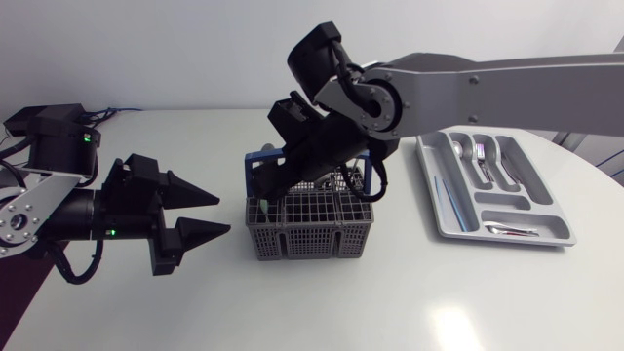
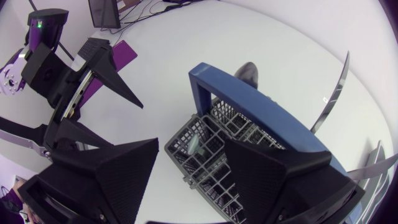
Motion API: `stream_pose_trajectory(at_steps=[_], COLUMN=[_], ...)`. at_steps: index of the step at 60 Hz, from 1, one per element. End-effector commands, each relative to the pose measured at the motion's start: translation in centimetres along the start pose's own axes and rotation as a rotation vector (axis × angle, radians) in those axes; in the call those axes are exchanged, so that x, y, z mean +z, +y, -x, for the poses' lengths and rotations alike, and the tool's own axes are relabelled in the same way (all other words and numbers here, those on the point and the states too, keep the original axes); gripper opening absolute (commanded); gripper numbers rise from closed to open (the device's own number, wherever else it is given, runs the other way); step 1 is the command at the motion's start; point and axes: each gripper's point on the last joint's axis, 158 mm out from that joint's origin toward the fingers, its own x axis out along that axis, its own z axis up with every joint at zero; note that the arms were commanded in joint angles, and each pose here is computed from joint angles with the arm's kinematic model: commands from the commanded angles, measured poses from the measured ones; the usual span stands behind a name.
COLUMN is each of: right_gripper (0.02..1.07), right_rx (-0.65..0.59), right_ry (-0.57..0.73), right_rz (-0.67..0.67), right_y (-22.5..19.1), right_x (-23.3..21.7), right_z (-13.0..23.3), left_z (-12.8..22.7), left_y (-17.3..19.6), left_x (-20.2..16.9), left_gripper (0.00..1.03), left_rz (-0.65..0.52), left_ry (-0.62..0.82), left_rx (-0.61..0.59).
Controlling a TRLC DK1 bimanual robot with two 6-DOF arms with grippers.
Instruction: Unload the cutlery basket into the drawer organizer.
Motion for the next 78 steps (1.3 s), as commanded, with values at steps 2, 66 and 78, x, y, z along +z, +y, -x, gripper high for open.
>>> stream_pose_trajectory(at_steps=[2,66,78], right_gripper=[0.73,0.64,0.61], right_rx=[0.011,-0.202,-0.201], right_ry=[0.061,-0.034,-0.047], right_rz=[-0.047,-0.08,-0.087], right_y=[0.8,0.8,0.8], right_x=[-1.3,-3.3,-3.1], right_z=[-1.8,-3.4,-3.7], left_z=[-0.1,-1.2,-1.3], left_y=[-0.9,-1.9,-1.7], left_x=[-1.0,-1.8,-1.7], left_gripper=[0.9,0.91,0.91], left_rz=[-0.01,-0.016,-0.018], left_ry=[-0.002,-0.013,-0.021], left_rx=[-0.025,-0.047,-0.047])
